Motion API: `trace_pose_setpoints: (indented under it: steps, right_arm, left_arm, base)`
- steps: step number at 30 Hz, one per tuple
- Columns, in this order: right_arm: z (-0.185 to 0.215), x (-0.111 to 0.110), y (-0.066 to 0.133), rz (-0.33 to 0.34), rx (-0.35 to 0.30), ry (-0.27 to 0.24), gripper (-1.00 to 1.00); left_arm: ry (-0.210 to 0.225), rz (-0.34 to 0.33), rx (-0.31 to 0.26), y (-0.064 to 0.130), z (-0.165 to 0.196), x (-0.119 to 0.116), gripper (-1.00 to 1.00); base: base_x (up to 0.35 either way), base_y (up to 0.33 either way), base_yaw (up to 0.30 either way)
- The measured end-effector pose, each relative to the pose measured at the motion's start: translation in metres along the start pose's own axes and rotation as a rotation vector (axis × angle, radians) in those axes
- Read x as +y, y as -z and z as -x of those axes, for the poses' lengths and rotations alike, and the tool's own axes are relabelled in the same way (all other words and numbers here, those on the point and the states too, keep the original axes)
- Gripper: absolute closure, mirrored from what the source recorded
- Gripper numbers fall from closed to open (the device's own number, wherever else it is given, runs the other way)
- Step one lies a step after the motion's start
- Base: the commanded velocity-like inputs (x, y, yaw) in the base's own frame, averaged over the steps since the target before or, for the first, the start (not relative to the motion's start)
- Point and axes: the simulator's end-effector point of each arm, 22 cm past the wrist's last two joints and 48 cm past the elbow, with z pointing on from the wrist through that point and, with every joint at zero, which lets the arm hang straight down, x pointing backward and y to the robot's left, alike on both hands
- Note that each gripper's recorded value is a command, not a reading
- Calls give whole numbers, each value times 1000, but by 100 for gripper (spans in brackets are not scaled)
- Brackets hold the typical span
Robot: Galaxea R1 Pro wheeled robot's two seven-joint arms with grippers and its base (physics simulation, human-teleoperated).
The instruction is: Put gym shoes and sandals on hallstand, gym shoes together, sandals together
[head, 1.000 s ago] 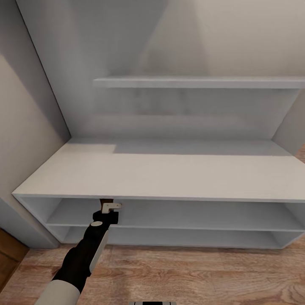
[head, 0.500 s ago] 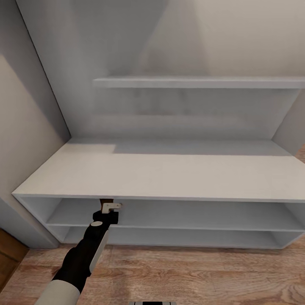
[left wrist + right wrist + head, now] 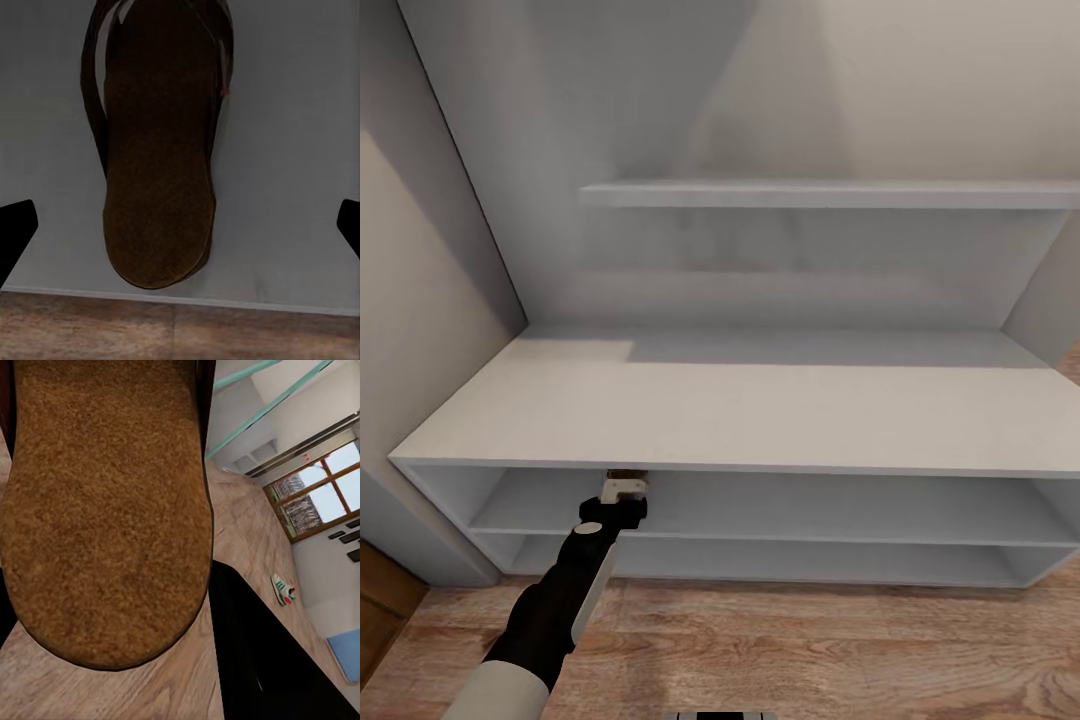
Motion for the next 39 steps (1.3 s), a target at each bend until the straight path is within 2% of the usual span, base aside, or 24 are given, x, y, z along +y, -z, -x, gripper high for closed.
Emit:
trace_pose_setpoints:
  steps: [5, 16, 22, 29, 32, 34, 36, 39]
  right_arm:
    - [0, 0, 0, 0, -1, 1, 100]
    - [0, 0, 0, 1, 1, 1, 100]
    - [0, 1, 0, 3, 0, 2, 100]
    - [0, 1, 0, 3, 1, 0, 100]
    - [0, 3, 2, 8, 1, 0, 100]
    - [0, 7, 5, 14, 1, 0, 100]
    - [-1, 11, 8, 23, 3, -1, 100]
    - [-1, 13, 9, 28, 4, -4, 100]
  left_arm:
    - [0, 0, 0, 0, 0, 0, -100]
    - [0, 0, 1, 0, 0, 0, -100]
    - [-3, 0, 14, -2, -7, 0, -100]
    - [4, 1, -14, -3, -3, 0, -100]
    - [3, 2, -6, -6, -10, 0, -100]
    - [6, 4, -9, -13, -28, -1, -100]
    - [21, 10, -62, -25, -65, -1, -100]
    - [36, 15, -127, -26, -81, 1, -100]
  base:
    - [-75, 0, 0]
    - [-296, 0, 0]
    - [-144, 0, 0]
    - [-134, 0, 0]
    - [-23, 0, 0]
    - [-8, 0, 0]
    - [-3, 0, 0]
    - [-1, 0, 0]
